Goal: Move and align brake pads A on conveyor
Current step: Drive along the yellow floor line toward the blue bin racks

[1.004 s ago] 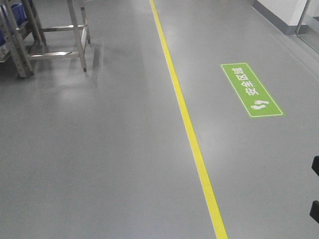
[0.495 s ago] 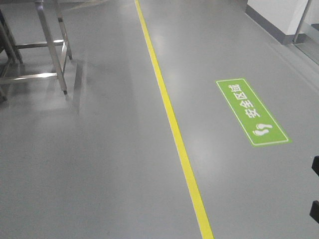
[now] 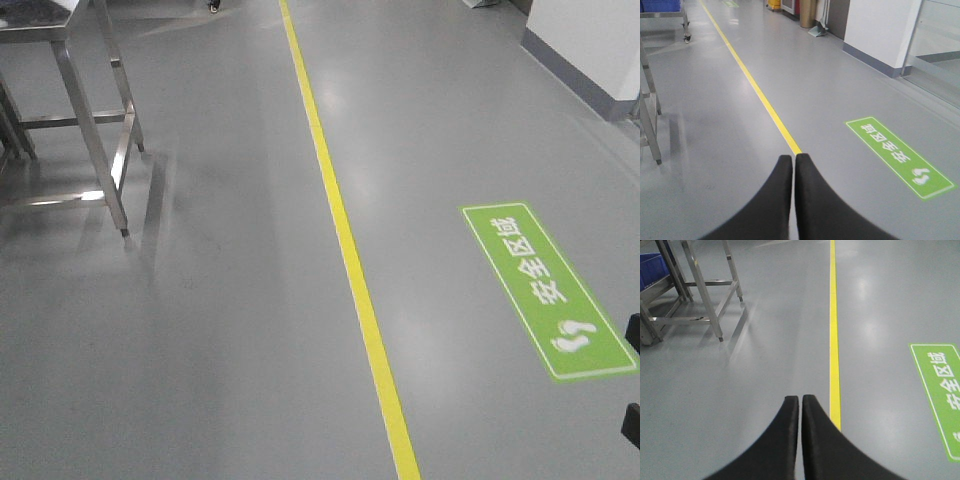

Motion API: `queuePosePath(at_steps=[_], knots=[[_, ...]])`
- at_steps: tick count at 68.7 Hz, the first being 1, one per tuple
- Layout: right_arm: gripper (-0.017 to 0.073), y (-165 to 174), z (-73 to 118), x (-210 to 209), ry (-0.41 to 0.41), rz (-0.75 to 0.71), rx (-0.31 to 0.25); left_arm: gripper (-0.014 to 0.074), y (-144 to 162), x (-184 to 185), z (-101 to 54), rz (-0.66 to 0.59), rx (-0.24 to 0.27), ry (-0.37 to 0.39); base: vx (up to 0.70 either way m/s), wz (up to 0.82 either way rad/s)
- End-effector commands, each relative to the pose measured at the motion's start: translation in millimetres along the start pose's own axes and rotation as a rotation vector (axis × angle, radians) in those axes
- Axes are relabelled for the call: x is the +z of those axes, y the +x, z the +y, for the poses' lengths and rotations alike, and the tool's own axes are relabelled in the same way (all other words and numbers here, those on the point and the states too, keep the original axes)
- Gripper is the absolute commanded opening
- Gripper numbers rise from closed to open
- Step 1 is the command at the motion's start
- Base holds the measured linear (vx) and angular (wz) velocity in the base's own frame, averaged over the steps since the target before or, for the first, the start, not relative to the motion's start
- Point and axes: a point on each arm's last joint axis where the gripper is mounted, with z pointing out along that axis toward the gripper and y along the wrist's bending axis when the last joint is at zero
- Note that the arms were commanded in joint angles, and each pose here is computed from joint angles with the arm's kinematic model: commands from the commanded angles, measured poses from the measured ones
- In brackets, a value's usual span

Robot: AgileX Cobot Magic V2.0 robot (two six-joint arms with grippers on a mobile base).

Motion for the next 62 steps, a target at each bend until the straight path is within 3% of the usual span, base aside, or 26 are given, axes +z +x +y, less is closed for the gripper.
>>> queuePosePath(at_steps=[1,62], knots=[[-0.0008,-13.1,0.8,-2.6,-0.004,-0.084,-0.016,-0.0005,-13.6,-1.8,-3.2,-0.085,0.007,0.029,0.63,0.08],[-0.0008,-13.1,0.8,-2.6,-0.004,-0.084,-0.016,-0.0005,-13.6,-1.8,-3.2,-0.085,0.007,0.029,0.67,0.06]])
